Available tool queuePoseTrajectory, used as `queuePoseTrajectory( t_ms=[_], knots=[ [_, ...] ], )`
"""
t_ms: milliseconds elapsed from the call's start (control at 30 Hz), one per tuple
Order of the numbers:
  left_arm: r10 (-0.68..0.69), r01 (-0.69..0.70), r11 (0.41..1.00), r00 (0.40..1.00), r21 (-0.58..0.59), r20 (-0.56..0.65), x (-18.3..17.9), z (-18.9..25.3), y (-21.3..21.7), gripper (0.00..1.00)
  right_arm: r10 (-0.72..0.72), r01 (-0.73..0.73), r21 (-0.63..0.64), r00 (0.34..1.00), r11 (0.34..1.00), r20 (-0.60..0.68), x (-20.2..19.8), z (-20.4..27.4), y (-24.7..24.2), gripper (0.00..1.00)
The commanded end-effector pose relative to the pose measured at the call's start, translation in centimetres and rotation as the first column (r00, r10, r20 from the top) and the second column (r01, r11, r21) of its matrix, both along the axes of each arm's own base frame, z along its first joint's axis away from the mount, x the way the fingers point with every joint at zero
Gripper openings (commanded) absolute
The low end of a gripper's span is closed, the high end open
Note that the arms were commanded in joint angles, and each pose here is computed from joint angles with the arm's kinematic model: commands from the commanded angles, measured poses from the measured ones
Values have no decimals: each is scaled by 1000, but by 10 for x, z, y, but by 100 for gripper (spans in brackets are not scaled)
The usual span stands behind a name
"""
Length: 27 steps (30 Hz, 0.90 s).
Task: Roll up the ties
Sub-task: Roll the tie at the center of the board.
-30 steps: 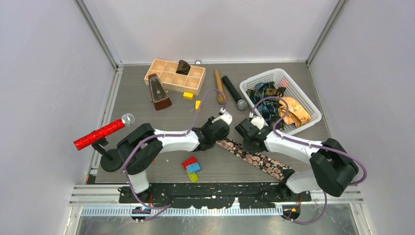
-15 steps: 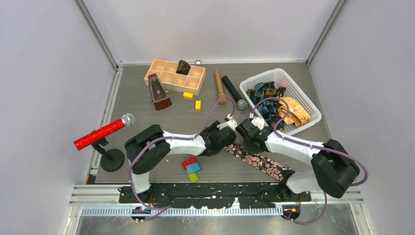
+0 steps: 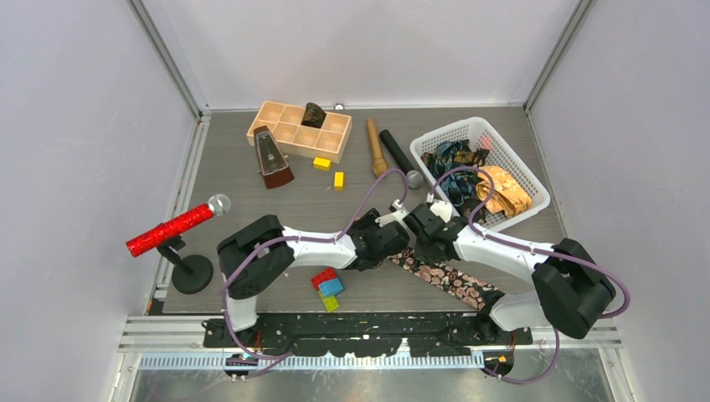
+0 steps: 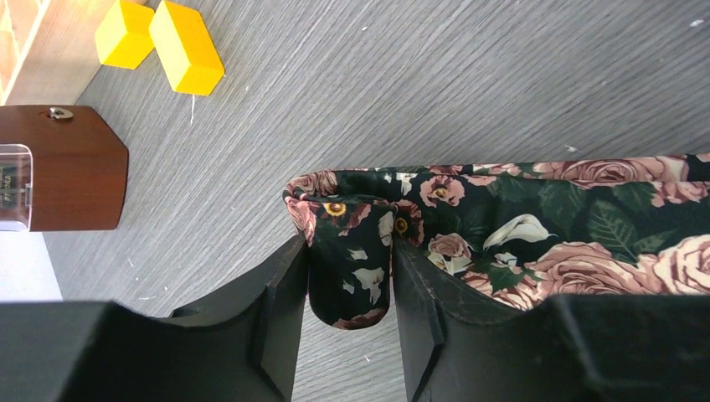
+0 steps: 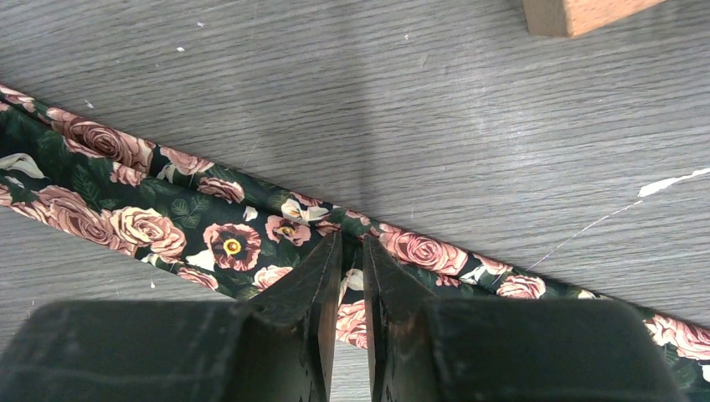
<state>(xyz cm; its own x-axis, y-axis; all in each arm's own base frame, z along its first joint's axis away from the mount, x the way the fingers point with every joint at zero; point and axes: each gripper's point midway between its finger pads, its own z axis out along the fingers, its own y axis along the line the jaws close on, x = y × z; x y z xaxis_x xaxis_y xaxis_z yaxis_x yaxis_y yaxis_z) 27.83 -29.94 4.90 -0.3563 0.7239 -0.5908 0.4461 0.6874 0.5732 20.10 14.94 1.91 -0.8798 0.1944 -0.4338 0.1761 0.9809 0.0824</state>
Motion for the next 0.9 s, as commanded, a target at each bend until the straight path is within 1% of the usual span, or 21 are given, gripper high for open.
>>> queuePoseTrajectory(
  t_ms=[0,333,500,733,867],
  knots=[
    [13,-13,999,1000,-43,4,-2,8,-9,44,1,-1,15,1000,1000,-8,-5,-2,1,23],
    [12,-12,999,1000,-53,1,-6,12,-11,47,-5,5,23,1000,1000,5,-4,2,1,23],
    [3,-5,996,1000,-86,-14,-10,16,-17,50,-12,10,44,999,999,39,-1,10,2,23],
    [0,-4,993,999,-122,-36,-13,16,-21,50,-16,6,101,995,995,96,3,23,6,23],
    [-1,-6,990,999,-144,-51,-15,15,-24,49,-17,4,114,993,993,116,4,29,6,23]
  ],
)
